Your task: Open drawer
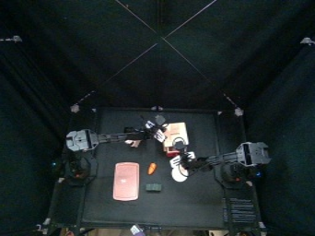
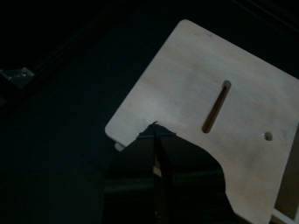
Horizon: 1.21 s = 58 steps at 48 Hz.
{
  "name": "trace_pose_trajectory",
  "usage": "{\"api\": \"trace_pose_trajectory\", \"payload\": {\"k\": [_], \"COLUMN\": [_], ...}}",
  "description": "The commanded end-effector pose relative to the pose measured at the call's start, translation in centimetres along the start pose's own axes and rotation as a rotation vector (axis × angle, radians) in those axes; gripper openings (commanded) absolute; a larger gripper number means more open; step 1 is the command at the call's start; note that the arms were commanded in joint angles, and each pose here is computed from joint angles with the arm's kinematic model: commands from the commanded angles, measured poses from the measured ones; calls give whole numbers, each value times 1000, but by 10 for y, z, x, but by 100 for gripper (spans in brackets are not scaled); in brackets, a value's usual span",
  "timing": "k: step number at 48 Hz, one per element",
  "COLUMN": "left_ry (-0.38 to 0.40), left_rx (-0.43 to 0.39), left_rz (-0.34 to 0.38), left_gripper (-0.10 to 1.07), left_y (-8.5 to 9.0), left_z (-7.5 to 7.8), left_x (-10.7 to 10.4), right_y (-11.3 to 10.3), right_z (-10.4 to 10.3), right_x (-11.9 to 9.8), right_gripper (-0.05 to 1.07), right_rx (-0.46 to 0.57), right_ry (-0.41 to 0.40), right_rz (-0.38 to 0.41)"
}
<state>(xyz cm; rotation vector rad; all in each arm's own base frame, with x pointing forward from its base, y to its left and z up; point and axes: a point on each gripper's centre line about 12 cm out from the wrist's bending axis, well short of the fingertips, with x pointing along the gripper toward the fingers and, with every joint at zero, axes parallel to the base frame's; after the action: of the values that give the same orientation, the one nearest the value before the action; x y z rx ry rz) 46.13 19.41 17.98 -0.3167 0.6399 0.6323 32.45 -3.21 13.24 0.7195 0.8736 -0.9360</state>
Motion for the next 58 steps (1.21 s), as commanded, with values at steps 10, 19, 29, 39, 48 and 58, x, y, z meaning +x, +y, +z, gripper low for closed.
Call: {"api": "trace_pose_trajectory", "payload": {"k": [10, 19, 29, 39, 48, 58], "left_ry": [-9, -9, -9, -8, -7, -8], "left_rx": [-10, -9, -12, -12, -13, -13], "left_rz": [4, 2, 1, 2, 4, 3], "left_gripper": [36, 36, 36, 36, 36, 36], "left_y": [2, 1, 1, 1, 2, 1], "left_z": [5, 5, 5, 5, 5, 5], "left_x": [-1, -1, -1, -1, -1, -1], "right_y": [12, 15, 16, 18, 20, 20], "right_z": [-11, -15, -22, -26, -31, -33], "right_x": [-18, -24, -26, -28, -30, -31], "right_gripper": [58, 58, 58, 58, 58, 60], "right_rx": [-19, -27, -29, -39, -44, -52], "right_ry": [7, 8, 22, 28, 36, 35], "right_rz": [62, 77, 70, 79, 82, 71]}}
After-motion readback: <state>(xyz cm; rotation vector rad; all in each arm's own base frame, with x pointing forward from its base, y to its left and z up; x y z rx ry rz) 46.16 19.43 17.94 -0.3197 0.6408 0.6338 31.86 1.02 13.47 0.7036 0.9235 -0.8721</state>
